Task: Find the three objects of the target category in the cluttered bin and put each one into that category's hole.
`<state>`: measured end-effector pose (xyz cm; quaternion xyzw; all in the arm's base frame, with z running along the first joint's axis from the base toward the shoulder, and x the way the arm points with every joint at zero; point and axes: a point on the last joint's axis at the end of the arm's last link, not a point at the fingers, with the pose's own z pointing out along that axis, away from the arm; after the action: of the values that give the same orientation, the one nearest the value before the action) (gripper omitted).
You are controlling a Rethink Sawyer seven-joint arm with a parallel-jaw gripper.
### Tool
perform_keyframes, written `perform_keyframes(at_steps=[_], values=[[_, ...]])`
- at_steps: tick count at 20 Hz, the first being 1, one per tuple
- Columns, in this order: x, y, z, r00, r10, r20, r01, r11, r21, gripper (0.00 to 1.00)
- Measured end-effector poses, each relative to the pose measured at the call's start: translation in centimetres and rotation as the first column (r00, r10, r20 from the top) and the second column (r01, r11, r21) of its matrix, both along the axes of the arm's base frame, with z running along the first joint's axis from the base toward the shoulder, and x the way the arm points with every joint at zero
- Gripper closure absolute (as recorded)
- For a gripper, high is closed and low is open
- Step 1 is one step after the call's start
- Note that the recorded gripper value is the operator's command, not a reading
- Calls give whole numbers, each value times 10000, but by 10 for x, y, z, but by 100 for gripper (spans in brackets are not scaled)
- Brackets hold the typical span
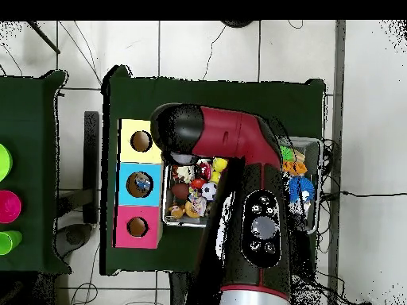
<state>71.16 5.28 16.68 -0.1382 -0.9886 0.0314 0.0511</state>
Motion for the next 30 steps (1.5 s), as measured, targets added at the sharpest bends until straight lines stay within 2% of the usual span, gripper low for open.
perform_keyframes(at_steps=[15,24,30], values=[[-8,52,19,9977,-643,214,647,9977,-183,100],[-27,84,29,9964,-844,97,845,9964,-80,100],[-46,98,19,9951,-981,-156,981,9952,-11,100]])
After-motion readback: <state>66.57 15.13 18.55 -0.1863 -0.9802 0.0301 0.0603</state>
